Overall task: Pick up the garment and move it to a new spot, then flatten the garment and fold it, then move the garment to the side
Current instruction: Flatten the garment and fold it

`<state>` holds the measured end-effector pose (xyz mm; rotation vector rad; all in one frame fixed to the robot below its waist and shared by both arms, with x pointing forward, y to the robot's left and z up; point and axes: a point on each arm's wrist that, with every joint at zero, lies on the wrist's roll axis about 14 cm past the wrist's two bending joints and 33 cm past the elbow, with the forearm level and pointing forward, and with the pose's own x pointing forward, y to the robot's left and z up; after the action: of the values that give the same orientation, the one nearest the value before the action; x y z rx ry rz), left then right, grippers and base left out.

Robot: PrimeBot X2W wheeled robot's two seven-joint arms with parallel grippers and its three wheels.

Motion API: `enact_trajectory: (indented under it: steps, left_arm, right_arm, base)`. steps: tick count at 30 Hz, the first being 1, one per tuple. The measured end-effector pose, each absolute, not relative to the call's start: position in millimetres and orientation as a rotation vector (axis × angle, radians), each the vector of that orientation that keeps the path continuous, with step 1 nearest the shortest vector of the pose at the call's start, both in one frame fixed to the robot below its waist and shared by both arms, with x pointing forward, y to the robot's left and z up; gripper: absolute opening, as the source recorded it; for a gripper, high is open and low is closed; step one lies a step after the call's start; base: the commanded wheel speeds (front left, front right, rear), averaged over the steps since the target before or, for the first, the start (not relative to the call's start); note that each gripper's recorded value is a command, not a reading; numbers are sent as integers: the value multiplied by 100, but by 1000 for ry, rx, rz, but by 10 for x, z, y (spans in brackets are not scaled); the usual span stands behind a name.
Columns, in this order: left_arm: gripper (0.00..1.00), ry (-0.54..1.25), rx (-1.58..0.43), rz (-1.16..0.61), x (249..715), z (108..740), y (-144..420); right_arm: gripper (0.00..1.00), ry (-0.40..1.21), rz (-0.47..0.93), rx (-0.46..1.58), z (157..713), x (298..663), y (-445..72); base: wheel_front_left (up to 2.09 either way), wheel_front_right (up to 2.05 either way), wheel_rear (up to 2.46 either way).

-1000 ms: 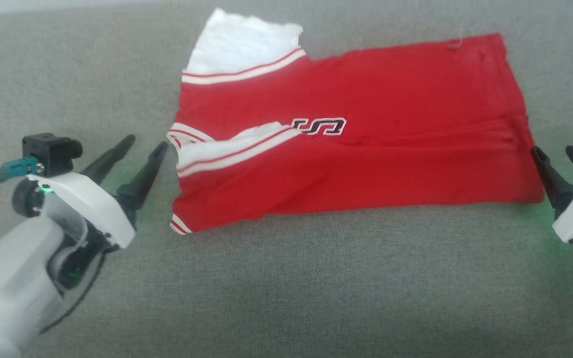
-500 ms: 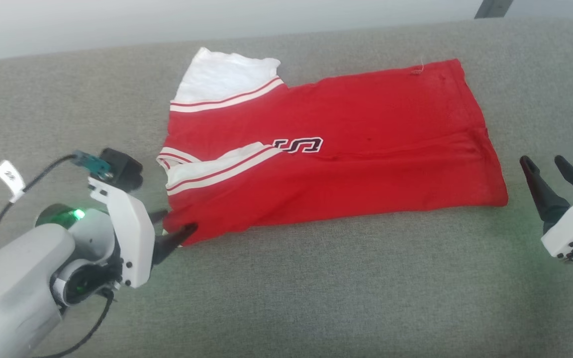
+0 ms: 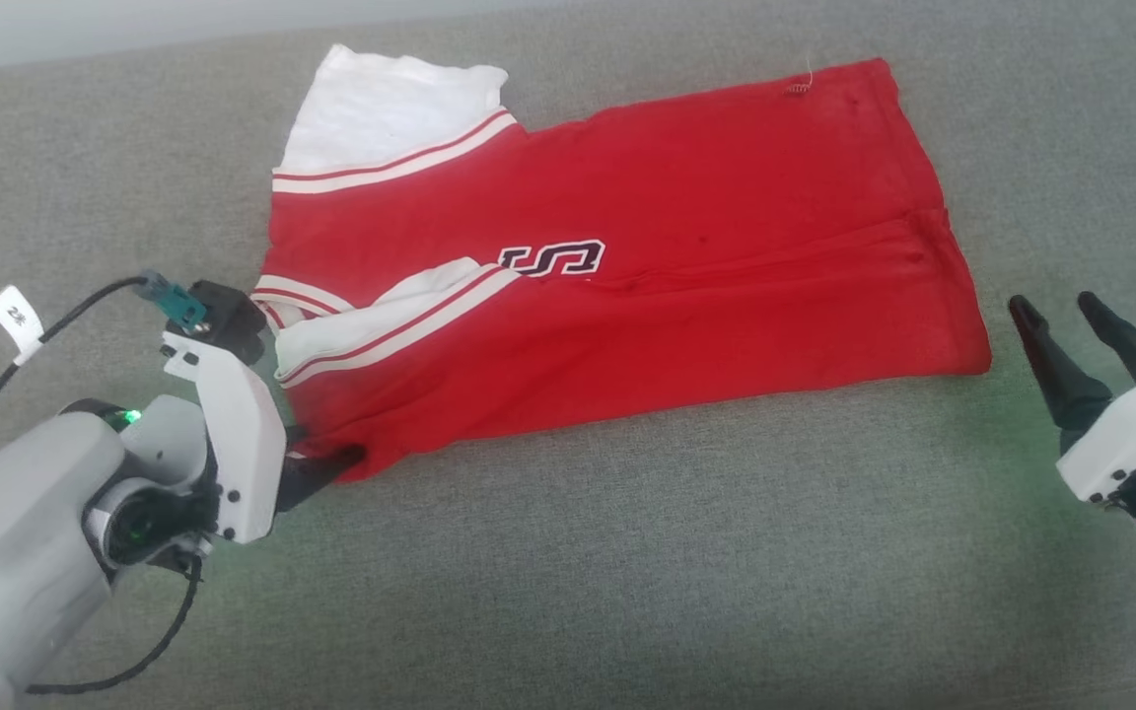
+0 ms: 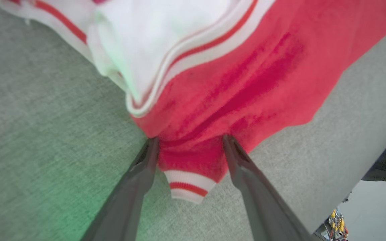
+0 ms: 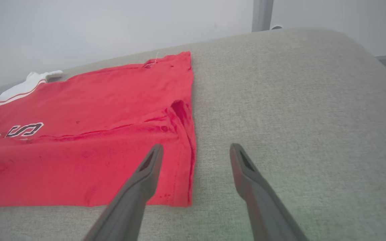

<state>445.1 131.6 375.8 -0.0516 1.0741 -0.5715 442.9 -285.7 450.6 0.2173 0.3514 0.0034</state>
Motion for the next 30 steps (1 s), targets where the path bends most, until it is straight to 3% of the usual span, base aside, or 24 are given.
enact_trajectory:
  steps: [1,2,4,5,15,25,27,28,30]
  left_arm:
    - [100,1085,-60,-575,4452,3738,1309]
    - [78,1091,-60,-580,4456,3720,1306]
    - [8,1096,-60,-586,4477,3697,1306]
    - [0,1099,-56,-584,4503,3676,1319]
    - [0,1064,-53,-616,4580,3631,1242]
    - [0,1017,-52,-644,4619,3641,1137]
    - [0,1011,-57,-642,4619,3644,1132]
    - [0,1008,-56,-641,4618,3645,1134]
    - [0,996,-57,-642,4616,3662,1124]
  right_arm:
    - [100,359,10,213,4491,4432,-2838]
    - [100,366,20,206,4484,4441,-2811]
    - [100,377,40,187,4482,4472,-2771]
    - [100,412,64,155,4445,4477,-2741]
    - [100,704,239,-66,4145,4458,-2488]
    - [100,943,245,-179,3834,4471,-2589]
    - [16,958,258,-163,3815,4468,-2547]
    - [0,962,259,-146,3806,4466,-2534]
    - [0,969,265,-133,3793,4456,-2510]
  base:
    - [0,0,0]
    - [0,0,0]
    - [0,0,0]
    - [0,0,0]
    - [0,0,0]
    - [0,0,0]
    - [0,0,0]
    - [0,0,0]
    - [0,0,0]
